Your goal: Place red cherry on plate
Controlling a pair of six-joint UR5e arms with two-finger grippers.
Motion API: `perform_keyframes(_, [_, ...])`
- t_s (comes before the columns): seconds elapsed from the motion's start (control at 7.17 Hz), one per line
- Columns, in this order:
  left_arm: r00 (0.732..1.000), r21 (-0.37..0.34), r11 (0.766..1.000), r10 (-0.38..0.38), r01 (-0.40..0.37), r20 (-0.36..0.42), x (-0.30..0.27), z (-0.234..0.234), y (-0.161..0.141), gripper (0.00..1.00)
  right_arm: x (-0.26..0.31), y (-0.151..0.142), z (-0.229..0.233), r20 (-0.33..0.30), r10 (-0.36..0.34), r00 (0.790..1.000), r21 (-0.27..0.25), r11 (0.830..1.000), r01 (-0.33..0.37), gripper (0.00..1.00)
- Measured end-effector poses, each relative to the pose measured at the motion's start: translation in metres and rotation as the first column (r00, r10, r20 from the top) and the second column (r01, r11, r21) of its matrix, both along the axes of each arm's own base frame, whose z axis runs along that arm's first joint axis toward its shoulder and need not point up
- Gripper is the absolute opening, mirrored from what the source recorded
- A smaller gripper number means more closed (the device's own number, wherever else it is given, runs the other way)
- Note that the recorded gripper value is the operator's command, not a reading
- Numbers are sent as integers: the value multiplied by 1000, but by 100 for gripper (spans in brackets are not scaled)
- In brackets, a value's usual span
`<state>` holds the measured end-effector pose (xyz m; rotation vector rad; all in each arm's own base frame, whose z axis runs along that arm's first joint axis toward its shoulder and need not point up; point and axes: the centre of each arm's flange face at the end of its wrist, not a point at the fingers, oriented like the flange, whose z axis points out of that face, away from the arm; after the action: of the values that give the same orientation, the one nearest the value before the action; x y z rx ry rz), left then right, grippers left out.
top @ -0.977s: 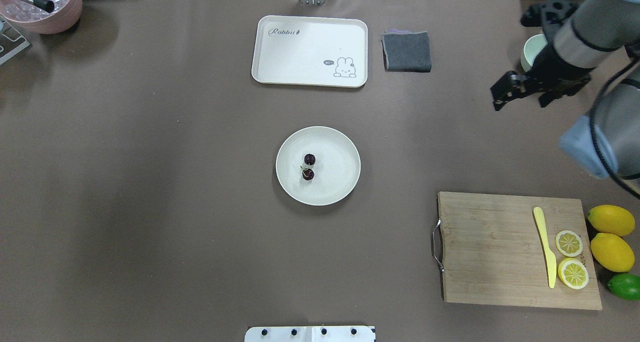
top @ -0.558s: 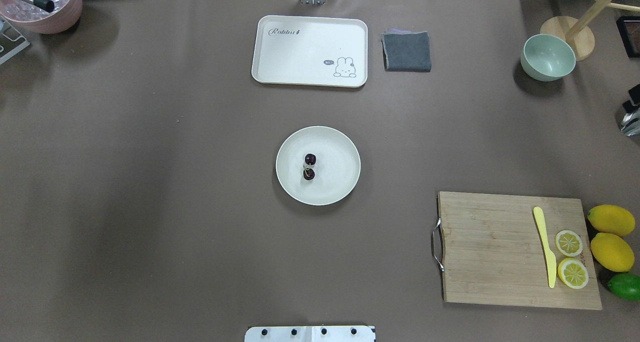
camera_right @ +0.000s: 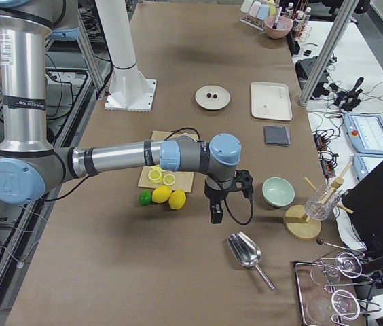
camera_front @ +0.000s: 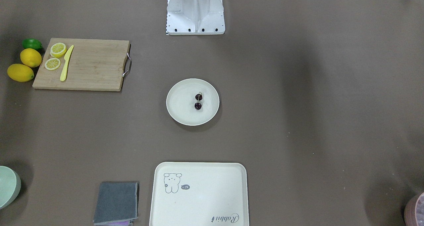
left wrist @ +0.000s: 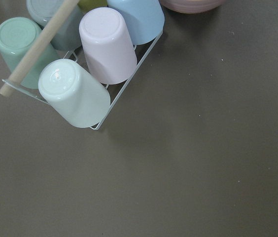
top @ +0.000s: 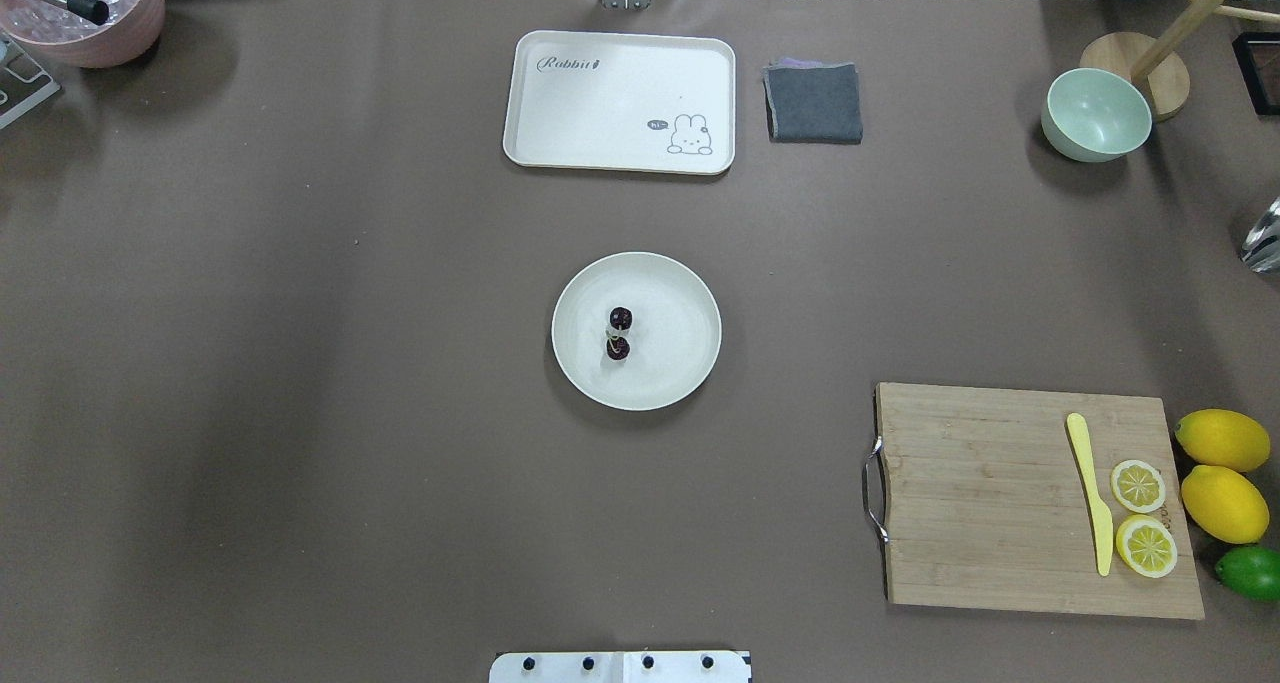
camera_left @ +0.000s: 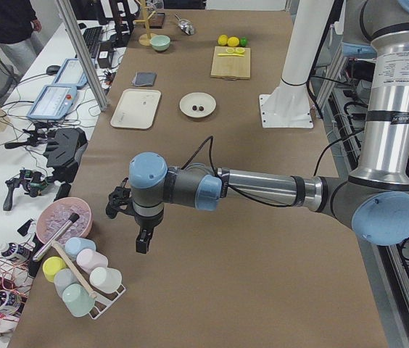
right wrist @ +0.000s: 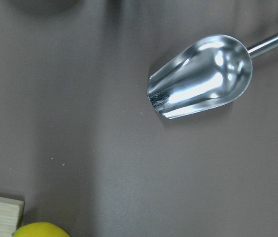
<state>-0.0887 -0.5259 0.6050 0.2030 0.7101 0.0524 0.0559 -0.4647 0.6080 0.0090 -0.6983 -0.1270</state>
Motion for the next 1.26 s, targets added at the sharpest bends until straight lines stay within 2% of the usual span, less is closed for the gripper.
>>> perform_keyframes(0.28, [1000,-7,1000,0,0,0,0,5,4,98,10,8,13,2,11,1000,-18,1000,-11,100])
perform_keyframes(1.26, [1000,-2,1000,-2,2,3,0,1,0,98,23,10,12,1,41,999,-17,999,-41,100])
